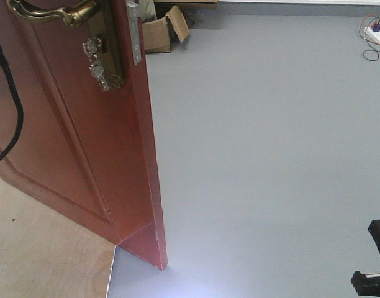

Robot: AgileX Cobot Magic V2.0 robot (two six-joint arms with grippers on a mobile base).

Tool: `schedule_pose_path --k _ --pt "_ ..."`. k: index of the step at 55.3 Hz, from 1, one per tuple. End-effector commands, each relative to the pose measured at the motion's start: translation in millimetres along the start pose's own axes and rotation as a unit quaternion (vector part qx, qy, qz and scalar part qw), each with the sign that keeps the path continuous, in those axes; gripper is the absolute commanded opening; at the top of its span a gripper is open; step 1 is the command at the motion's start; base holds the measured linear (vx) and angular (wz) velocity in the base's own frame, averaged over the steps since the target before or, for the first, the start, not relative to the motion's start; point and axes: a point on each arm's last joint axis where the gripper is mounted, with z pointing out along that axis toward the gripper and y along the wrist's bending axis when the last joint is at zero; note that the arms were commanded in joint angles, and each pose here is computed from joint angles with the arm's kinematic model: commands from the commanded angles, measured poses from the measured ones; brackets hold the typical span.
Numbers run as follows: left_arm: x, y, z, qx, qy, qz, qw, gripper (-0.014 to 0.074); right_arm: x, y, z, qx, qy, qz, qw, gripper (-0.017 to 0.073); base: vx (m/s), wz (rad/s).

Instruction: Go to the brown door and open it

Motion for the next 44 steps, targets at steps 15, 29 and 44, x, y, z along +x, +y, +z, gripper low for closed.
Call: schedule_pose_path --k 15,29,44 --pt "-24.7 -4.9 -7.7 0.013 -0.063 -0.002 0.998 0.0136 -5.7 -0.3 -0.1 0.001 -0.038 -0.005 0.999 0.0 0.16 -0.01" --pt "-24.7 -4.9 -7.7 0.013 -0.063 -0.002 0.998 0.0136 -5.7 -0.3 -0.1 0.001 -0.038 -0.005 0.999 0.0 0.19 -0.03" --pt "-24.6 -4.9 -7.7 0.013 -0.062 -0.002 0.998 0.0136 -5.8 -0.3 -0.1 0.002 -0.039 -0.005 0.999 0.0 0.19 -0.02"
